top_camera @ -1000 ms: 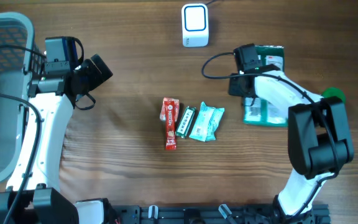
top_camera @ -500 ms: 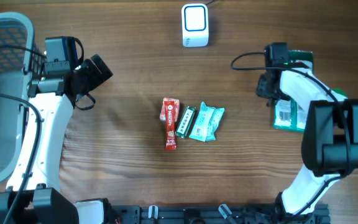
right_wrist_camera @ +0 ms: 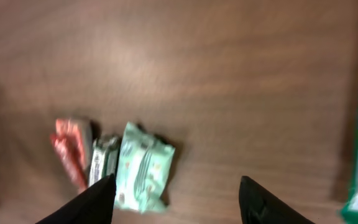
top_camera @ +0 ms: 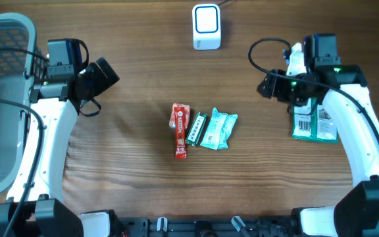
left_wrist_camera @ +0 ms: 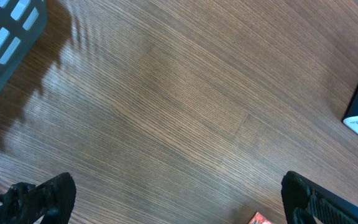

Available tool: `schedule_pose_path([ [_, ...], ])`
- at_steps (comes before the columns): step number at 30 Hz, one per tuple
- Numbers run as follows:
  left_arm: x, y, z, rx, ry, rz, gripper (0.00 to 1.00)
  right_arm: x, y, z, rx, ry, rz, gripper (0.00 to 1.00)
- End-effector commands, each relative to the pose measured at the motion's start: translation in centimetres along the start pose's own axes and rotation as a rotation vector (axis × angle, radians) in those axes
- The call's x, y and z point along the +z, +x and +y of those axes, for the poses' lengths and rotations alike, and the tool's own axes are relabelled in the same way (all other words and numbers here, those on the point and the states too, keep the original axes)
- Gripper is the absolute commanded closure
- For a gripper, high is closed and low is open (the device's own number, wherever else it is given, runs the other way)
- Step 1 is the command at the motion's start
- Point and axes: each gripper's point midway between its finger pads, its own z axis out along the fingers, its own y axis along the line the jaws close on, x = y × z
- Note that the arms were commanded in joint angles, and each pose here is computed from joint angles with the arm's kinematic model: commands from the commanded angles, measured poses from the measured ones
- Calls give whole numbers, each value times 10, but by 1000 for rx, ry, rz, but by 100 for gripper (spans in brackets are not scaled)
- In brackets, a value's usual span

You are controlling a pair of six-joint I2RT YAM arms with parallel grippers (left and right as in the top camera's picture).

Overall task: Scan the item barcode
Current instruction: 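Reach the right gripper to the mint-green wet-wipe pack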

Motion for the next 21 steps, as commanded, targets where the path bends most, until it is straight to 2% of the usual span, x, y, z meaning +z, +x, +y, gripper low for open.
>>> schedule_pose_path([
  [1, -5, -5, 1, -3, -2, -21, 0, 29, 40, 5, 8, -61, 128, 36],
  [6, -5, -5, 1, -2, -2, -21, 0, 61, 74, 22, -34, -170, 187, 33],
  [10, -5, -5, 1, -3, -2, -21, 0, 89, 90, 30, 9, -194, 168, 32],
  [15, -5, -5, 1, -3, -2, -21, 0, 112, 87, 34, 11, -153, 79, 32],
  [21, -5, -5, 1, -2, -2, -21, 0, 134, 95, 33, 0, -49, 63, 35],
])
